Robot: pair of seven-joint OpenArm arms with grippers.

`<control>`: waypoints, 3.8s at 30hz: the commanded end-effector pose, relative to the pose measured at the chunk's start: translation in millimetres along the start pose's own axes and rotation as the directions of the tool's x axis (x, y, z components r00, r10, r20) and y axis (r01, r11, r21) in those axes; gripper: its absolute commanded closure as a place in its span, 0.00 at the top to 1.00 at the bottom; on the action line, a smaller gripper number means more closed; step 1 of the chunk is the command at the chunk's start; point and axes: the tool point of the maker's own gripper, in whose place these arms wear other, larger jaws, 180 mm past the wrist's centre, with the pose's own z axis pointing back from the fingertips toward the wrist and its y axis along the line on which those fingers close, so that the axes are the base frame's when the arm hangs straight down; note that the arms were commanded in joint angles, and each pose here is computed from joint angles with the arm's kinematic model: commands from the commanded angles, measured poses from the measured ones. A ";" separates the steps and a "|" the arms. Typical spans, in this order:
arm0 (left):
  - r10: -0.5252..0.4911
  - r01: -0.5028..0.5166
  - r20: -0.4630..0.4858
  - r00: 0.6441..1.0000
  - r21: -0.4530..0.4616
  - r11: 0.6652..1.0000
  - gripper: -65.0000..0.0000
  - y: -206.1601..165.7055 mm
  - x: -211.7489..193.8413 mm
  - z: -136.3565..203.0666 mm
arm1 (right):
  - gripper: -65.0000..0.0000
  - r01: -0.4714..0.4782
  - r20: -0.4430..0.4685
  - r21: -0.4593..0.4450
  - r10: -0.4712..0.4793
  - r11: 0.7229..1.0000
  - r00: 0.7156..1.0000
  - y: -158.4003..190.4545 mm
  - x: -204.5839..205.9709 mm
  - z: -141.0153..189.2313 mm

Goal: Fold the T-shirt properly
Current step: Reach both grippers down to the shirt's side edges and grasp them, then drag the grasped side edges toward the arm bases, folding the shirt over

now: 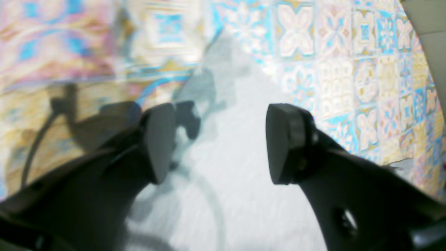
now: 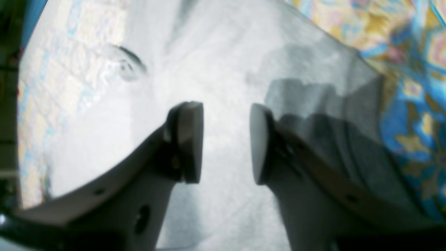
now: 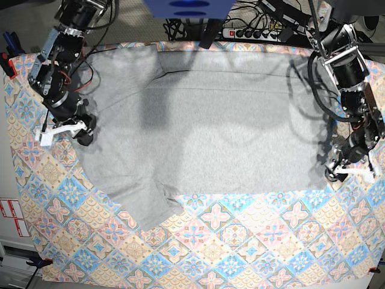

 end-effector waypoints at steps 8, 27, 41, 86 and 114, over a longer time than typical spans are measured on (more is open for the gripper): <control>-0.031 0.026 0.052 0.998 0.102 0.994 0.64 18.5 13.3 -29.6 | 0.34 -0.096 -0.019 0.022 0.096 0.995 0.995 18.0 -2.7 -6.4; -0.188 0.190 -0.029 0.982 0.145 0.971 0.64 -1.4 -30.4 -64.5 | 0.34 -0.106 -0.033 0.036 0.107 0.994 0.994 23.9 -7.5 -7.7; -0.227 0.230 -0.043 0.973 0.124 0.965 0.00 -5.2 -53.8 -60.2 | 0.34 -0.126 0.001 0.046 0.126 0.991 0.992 31.4 3.5 -3.8; -0.198 0.190 0.143 0.970 0.062 0.980 0.00 37.0 -59.6 46.7 | 0.43 -0.559 -0.250 0.038 0.550 0.828 0.797 15.3 38.1 -141.5; -0.263 0.269 0.231 0.937 0.006 0.963 0.00 4.6 -41.5 75.2 | 0.00 -0.486 -0.150 0.151 0.506 0.861 0.850 13.3 42.6 -101.6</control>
